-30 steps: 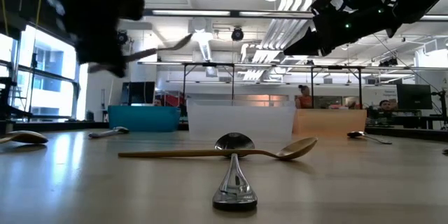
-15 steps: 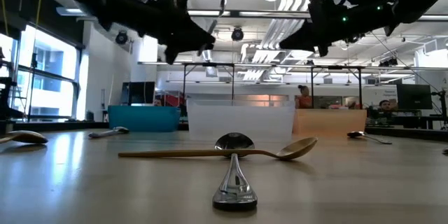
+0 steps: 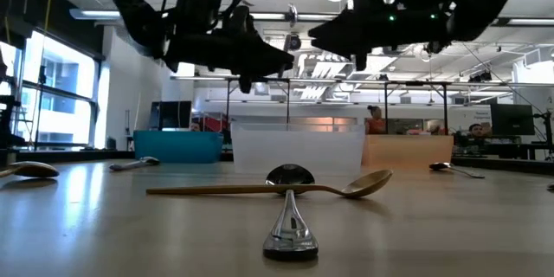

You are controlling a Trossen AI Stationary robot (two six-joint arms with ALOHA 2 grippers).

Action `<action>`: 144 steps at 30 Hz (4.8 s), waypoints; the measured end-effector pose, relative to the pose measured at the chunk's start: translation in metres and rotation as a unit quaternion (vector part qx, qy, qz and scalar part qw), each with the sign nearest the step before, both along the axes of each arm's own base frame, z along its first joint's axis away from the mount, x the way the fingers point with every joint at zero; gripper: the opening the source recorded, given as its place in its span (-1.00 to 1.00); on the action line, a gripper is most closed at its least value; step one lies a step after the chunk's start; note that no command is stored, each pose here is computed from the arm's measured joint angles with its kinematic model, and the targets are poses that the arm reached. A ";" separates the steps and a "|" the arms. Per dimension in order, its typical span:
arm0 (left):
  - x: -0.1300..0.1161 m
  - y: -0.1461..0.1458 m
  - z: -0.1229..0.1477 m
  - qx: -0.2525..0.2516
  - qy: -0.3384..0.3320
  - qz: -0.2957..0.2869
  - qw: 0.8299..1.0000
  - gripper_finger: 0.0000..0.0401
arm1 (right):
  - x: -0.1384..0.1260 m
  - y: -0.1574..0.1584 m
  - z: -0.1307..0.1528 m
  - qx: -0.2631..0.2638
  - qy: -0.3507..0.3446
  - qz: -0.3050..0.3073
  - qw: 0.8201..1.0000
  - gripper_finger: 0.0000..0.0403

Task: Sort silverware by color (type)
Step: Put the purple spoon into the orange bin, then put the black spoon into the blue bin

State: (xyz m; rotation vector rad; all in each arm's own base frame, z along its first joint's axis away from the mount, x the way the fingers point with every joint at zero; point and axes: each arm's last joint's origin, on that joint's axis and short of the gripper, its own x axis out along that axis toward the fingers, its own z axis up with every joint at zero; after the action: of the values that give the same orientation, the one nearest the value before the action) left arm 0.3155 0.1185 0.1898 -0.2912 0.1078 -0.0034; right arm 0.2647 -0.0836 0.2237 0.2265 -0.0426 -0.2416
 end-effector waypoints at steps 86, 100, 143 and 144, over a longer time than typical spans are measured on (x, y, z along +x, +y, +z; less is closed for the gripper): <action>0.003 0.009 -0.004 0.056 0.002 -0.033 0.998 -0.11 | -0.097 -0.166 -0.049 -0.006 0.685 -0.142 0.715 -0.41; 0.003 0.009 -0.005 0.064 0.004 -0.034 0.997 -0.15 | -0.082 -0.158 0.015 0.022 0.555 -0.154 0.817 -0.94; 0.029 -0.128 -0.004 0.082 -0.010 -0.180 0.980 -0.87 | -0.056 0.164 -0.039 0.140 0.478 0.075 0.864 -0.27; 0.029 -0.131 -0.004 0.080 -0.010 -0.185 0.979 -0.87 | -0.055 0.169 -0.038 0.131 0.495 0.079 0.855 -0.23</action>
State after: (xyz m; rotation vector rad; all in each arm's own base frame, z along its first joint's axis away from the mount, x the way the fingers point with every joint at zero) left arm 0.3446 -0.0130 0.1858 -0.1059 0.1401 -0.3666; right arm 0.2096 0.0850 0.1861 0.3533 1.0418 -0.1750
